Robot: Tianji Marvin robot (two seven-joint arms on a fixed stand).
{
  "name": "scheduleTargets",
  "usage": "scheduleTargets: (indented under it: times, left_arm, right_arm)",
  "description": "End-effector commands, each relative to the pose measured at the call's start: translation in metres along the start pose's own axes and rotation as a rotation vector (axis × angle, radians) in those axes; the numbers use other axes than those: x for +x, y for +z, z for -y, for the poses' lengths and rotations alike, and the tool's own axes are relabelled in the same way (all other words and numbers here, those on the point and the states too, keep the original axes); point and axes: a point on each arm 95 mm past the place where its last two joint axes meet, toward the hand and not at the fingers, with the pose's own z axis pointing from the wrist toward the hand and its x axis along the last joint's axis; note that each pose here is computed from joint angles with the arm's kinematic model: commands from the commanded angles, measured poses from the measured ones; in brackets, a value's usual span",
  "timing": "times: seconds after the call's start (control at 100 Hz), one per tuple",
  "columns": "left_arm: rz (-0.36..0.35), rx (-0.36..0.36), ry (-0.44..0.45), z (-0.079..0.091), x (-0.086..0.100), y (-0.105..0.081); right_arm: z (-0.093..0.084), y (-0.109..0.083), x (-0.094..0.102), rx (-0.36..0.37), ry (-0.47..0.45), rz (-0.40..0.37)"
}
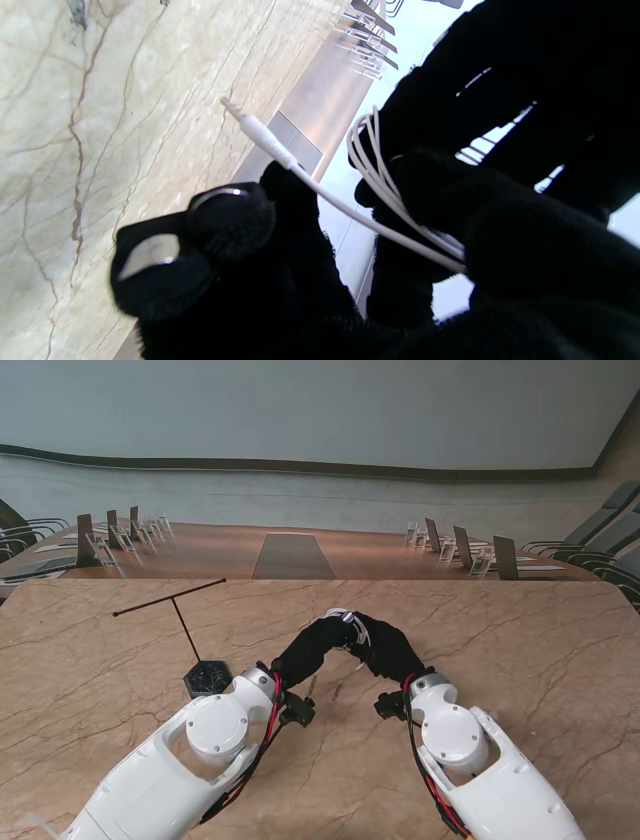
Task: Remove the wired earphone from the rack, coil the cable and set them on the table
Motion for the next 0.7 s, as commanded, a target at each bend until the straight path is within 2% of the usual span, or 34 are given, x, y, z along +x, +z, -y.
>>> scheduleTargets:
  times: [0.0,0.23,0.36,0.69]
  left_arm:
    - [-0.052,0.001,-0.018,-0.005,0.016,0.006]
    - [-0.065,-0.001,-0.029,-0.005,0.019,0.006]
    - [-0.066,-0.004,-0.032,-0.005,0.019,0.004]
    - [-0.018,-0.028,-0.014,-0.003,0.012,-0.002]
  right_arm:
    - [0.020,-0.006,0.001,0.051,0.009,0.003]
    - [0.025,-0.009,-0.006,0.064,-0.004,0.036]
    - [0.025,-0.007,-0.011,0.046,-0.006,0.054]
    - [-0.001,-0.004,-0.007,-0.024,-0.031,0.010]
